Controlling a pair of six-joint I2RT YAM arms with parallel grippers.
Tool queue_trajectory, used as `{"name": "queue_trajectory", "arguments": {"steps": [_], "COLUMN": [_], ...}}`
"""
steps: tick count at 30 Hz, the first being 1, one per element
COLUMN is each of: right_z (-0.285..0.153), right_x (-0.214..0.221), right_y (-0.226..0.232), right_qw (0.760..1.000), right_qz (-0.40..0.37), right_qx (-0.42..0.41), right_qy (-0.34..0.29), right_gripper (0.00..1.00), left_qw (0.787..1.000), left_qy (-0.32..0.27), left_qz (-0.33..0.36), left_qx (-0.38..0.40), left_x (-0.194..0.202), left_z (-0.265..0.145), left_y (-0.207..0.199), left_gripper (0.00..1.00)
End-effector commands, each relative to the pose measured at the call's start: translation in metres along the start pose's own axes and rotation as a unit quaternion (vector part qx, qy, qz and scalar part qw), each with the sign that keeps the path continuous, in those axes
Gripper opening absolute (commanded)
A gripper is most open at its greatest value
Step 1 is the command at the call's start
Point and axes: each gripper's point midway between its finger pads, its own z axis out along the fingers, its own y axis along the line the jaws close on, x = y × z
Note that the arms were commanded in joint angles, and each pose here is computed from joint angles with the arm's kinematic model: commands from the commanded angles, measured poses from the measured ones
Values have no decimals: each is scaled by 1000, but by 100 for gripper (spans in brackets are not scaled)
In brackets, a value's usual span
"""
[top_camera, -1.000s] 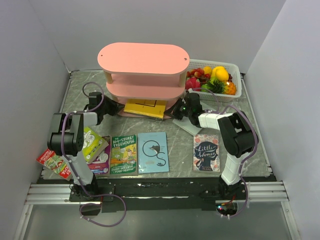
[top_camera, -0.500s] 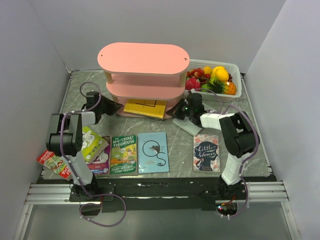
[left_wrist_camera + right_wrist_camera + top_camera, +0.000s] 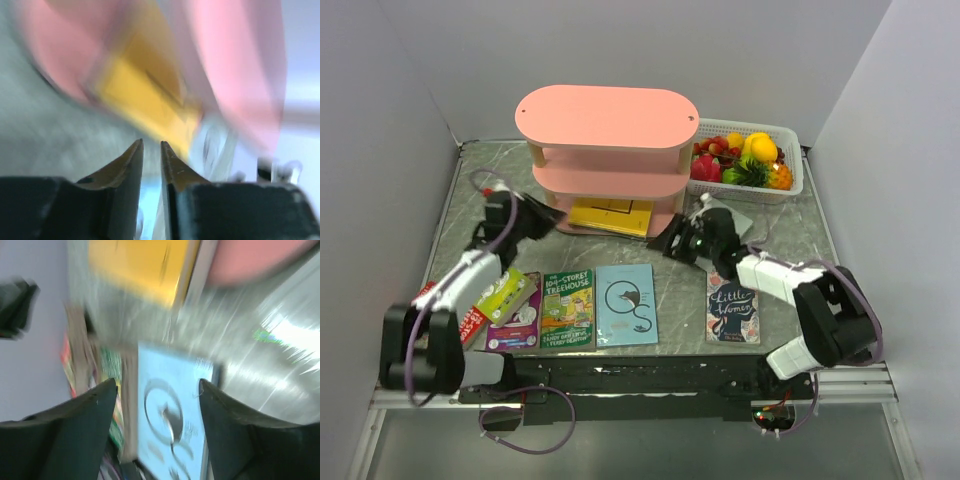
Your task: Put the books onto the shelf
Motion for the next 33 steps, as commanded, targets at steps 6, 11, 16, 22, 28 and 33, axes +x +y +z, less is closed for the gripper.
{"name": "queue_trajectory", "arguments": {"steps": [6,11,16,22,28,33], "right_z": [-19,-17,-16,-20,-28,-32], "right_x": [104,143,172,189,192,195], "right_y": [-30,-58,-75,-84,-95,-97], "right_qw": [993,987,978,976,975,975], "right_qz": [-74,-61,-55,-42,-45,-46], "right_qx": [50,98,138,138,147,144], "right_qy": [80,115,147,161,158,161], "right_gripper": [95,95,94,93,93,93], "left_qw": [998,995,986,978,983,978], "left_qy": [47,58,118,149,142,122], "left_qz": [43,49,69,89,68,100], "left_qx": [-13,-68,-98,-121,-99,-135], "left_x": [113,140,180,210,213,202], "left_z": [-81,-87,-78,-74,-72,-67], "left_y": [20,66,86,99,89,93], "left_gripper": [72,55,35,27,29,30]}}
